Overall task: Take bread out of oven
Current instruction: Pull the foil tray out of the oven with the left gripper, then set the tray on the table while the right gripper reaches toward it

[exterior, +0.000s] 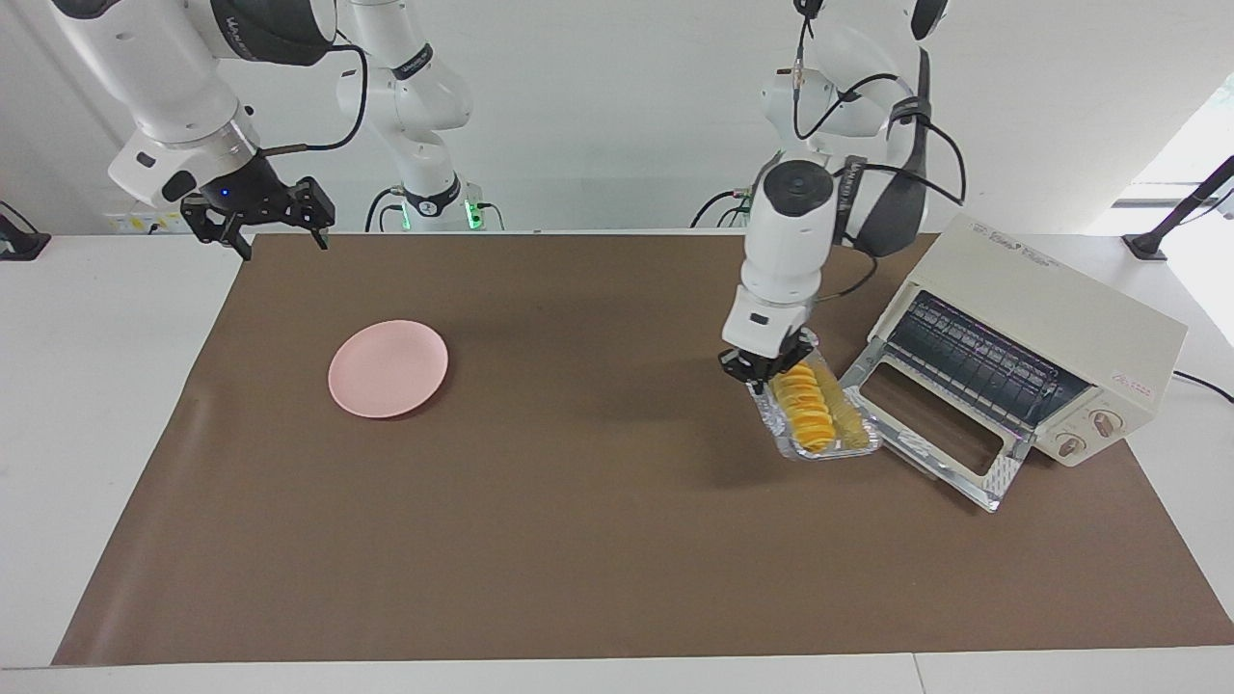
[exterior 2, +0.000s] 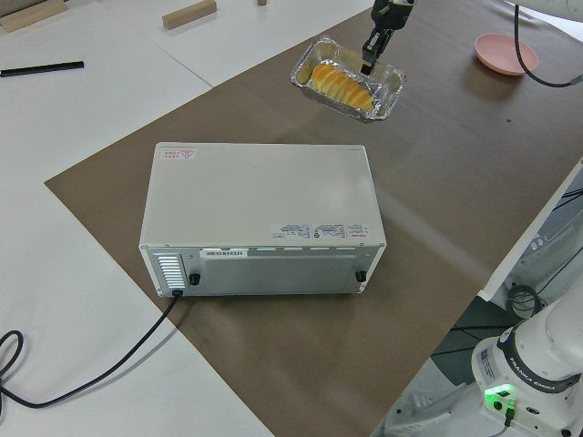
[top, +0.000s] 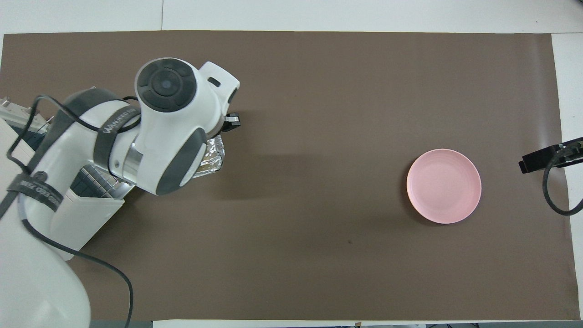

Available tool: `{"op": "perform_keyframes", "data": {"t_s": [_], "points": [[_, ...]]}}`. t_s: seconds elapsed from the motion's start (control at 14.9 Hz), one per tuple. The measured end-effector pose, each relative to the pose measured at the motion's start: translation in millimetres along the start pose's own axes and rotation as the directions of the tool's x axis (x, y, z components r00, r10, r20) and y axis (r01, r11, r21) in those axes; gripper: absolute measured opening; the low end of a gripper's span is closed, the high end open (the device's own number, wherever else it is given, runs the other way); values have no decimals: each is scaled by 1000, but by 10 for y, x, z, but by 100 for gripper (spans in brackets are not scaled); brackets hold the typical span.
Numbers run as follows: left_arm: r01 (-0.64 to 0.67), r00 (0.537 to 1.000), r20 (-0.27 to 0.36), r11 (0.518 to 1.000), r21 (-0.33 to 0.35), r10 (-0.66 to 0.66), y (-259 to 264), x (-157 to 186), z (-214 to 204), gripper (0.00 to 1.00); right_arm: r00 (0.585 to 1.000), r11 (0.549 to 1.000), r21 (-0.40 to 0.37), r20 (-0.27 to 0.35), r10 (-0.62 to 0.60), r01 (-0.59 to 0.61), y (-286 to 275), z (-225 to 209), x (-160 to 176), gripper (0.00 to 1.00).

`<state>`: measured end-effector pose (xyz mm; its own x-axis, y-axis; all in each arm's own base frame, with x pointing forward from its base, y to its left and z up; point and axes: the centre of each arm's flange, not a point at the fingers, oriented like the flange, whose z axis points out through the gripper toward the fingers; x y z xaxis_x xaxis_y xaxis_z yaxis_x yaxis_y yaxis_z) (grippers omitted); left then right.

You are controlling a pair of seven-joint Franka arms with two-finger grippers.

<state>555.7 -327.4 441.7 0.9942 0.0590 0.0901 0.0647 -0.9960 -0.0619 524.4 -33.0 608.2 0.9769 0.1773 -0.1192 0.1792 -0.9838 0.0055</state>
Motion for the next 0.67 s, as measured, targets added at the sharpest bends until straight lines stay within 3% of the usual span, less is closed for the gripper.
{"op": "perform_keyframes", "data": {"t_s": [0.33,0.67], "points": [[-149,989,19,989,0,149,780,-569,186,1,1000,1000,0,0,0,0,0,0,0,100],[-154,987,57,988,10,153,989,-690,703,1,1000,1000,-1,0,-7,7,-36,-1,9,100]]}}
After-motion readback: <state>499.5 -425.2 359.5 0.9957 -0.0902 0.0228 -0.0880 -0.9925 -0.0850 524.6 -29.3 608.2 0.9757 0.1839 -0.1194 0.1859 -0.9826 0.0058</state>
